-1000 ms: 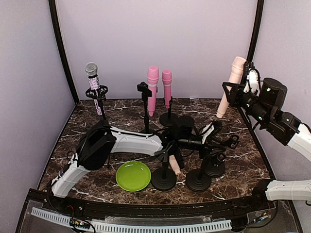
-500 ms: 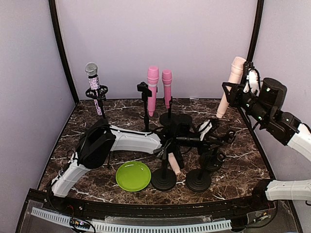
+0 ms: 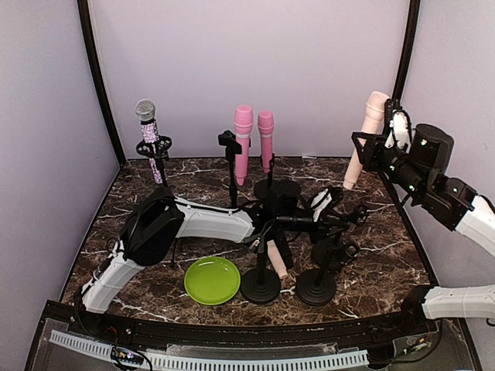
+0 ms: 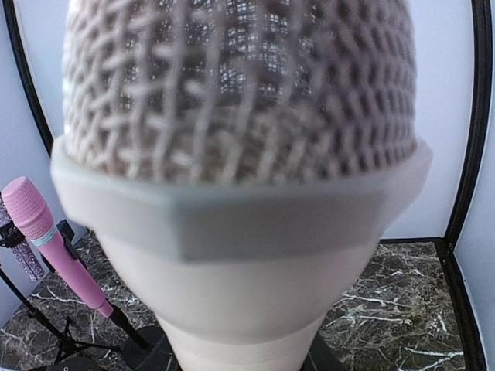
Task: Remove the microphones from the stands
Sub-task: Place the microphone stand at the center of the board.
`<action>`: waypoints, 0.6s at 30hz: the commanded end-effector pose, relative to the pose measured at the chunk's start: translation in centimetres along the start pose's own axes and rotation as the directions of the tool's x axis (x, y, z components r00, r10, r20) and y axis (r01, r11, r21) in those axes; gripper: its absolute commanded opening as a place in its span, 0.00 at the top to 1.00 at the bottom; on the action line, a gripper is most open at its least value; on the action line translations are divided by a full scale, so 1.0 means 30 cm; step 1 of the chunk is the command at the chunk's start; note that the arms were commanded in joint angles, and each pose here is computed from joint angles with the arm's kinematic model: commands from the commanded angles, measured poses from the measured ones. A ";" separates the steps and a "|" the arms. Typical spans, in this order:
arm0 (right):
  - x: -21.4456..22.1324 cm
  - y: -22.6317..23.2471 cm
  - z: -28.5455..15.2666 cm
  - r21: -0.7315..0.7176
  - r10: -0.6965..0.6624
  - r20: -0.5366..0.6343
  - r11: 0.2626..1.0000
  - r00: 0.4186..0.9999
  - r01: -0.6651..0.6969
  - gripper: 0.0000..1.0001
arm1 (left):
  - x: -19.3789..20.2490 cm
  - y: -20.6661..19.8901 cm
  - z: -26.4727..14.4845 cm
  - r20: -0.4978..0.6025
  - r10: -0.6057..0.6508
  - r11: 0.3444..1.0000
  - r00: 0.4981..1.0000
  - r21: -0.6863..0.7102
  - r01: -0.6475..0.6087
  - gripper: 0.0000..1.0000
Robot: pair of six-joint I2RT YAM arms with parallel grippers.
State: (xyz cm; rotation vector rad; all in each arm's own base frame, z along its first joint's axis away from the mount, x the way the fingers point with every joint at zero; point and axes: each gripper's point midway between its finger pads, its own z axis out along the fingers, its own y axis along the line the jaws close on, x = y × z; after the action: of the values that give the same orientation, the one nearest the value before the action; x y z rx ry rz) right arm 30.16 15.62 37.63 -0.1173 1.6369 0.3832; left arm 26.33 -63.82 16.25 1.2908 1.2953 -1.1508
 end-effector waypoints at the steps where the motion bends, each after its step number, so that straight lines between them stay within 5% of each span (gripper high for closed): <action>1: -0.054 0.016 -0.001 -0.026 0.032 0.059 0.999 0.998 -0.030 1.00 | -0.154 -0.023 -0.020 0.109 0.064 0.998 0.992 0.015 -0.066 0.91; 6: -0.047 0.019 0.004 -0.028 0.035 0.052 0.999 0.998 -0.033 1.00 | -0.171 -0.021 -0.027 0.111 0.067 0.998 0.992 0.008 -0.068 0.64; 18: -0.058 0.022 0.002 -0.031 0.029 0.050 0.999 0.998 -0.027 1.00 | -0.401 0.018 -0.201 0.208 0.129 0.985 0.970 -0.138 -0.102 0.35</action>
State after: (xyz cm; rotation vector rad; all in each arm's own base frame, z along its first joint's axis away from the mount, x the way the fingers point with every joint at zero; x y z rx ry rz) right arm 30.32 15.95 37.30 -0.1191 1.6480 0.3968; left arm 26.53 -62.20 17.53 1.2550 1.2834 -1.1030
